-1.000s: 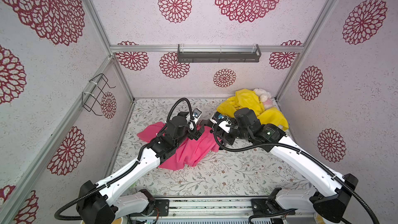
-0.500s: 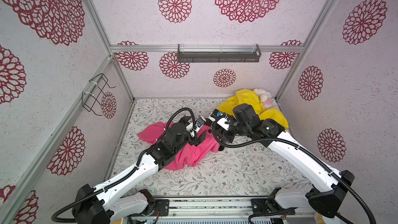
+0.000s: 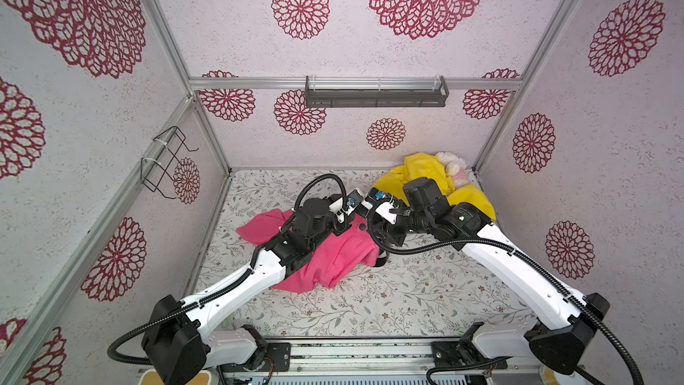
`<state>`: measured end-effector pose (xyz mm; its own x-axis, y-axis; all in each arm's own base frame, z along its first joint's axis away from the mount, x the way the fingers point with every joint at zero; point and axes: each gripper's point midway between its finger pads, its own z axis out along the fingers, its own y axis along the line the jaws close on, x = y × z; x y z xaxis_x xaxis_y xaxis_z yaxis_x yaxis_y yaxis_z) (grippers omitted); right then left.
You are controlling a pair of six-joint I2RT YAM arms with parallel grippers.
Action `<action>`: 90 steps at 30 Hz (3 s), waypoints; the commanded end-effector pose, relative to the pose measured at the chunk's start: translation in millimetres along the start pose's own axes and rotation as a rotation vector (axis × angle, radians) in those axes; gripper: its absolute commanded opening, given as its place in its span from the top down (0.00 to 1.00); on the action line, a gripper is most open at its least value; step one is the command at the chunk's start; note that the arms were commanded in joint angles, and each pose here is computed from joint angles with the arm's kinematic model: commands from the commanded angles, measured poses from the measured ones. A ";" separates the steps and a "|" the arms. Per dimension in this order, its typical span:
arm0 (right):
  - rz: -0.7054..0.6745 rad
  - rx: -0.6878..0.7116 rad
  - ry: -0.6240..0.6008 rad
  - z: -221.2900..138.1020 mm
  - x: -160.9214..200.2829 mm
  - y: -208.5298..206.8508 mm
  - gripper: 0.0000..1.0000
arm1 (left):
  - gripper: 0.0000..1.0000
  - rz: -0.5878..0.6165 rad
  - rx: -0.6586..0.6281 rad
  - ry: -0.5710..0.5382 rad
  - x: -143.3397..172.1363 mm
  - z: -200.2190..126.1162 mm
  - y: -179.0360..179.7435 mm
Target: Remove the belt from the trousers
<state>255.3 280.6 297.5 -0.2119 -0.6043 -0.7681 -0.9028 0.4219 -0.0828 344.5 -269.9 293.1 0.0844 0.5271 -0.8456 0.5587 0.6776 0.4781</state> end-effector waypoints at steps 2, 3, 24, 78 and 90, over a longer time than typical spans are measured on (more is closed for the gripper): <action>0.013 0.081 -0.140 -14.2 -29.1 -26.8 1.00 | 1.00 -0.022 -0.084 0.040 9.2 -9.6 16.2; 0.029 0.113 -0.138 -11.4 -27.7 -38.0 1.00 | 1.00 -0.038 -0.108 0.073 16.4 -15.7 20.5; -0.048 0.122 -0.232 59.4 17.1 -37.1 0.01 | 1.00 -0.348 -0.220 0.352 109.3 -31.0 2.9; -0.228 0.185 -0.172 79.5 -17.7 -3.7 0.34 | 1.00 -0.394 -0.176 0.316 86.0 -29.1 4.7; -0.211 0.171 -0.165 77.1 -18.0 -0.4 0.65 | 1.00 -0.391 -0.182 0.341 94.6 -28.1 1.8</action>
<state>287.4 341.5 236.6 0.0372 -0.6221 -0.7821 -0.8525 0.3886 -0.3497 327.5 -203.9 215.4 -0.3800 0.3706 -0.8475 0.3613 0.9029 0.2328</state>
